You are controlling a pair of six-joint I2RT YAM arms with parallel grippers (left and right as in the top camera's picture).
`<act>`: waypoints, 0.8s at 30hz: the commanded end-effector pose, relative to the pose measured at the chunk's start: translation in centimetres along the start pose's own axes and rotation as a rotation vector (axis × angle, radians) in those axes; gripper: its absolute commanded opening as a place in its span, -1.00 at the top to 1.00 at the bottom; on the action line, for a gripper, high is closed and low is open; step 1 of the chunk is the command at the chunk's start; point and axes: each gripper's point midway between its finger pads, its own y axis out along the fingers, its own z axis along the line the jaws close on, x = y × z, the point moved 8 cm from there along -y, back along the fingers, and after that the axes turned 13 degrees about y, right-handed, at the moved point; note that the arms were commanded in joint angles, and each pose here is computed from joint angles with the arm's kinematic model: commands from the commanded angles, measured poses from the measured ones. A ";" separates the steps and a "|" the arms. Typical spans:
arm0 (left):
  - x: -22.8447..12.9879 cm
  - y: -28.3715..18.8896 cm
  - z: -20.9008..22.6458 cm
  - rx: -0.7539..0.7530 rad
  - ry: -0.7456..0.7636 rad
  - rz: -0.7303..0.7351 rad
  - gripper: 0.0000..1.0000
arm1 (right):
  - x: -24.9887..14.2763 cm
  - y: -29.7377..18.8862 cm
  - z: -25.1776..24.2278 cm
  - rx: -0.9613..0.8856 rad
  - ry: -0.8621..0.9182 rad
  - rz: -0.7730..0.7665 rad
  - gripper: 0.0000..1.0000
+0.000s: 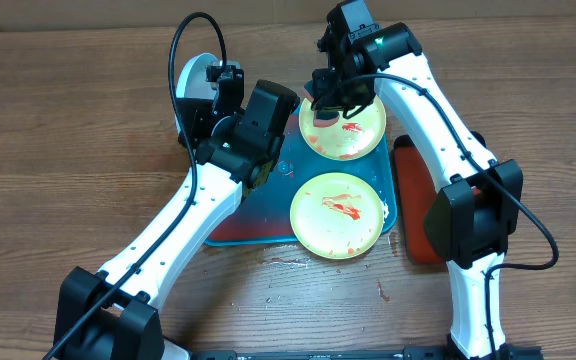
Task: Clean dirty plates on tray and stack at the side
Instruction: 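Lift light-blue plate with left gripper and carry it left off tray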
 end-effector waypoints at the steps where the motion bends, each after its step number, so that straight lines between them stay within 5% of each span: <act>1: 0.3 -0.2 0.6 0.037 -0.024 -0.002 0.92 | 0.5 -1.8 0.5 0.019 -0.013 -0.046 0.93; 11: 0.1 -0.1 -0.9 -0.127 0.005 -0.011 0.91 | 0.5 -1.8 0.5 0.019 -0.012 -0.045 0.92; 24: -3.9 3.0 -3.7 -0.752 -0.083 0.206 0.92 | 0.3 -1.8 0.3 0.005 -0.010 -0.038 0.92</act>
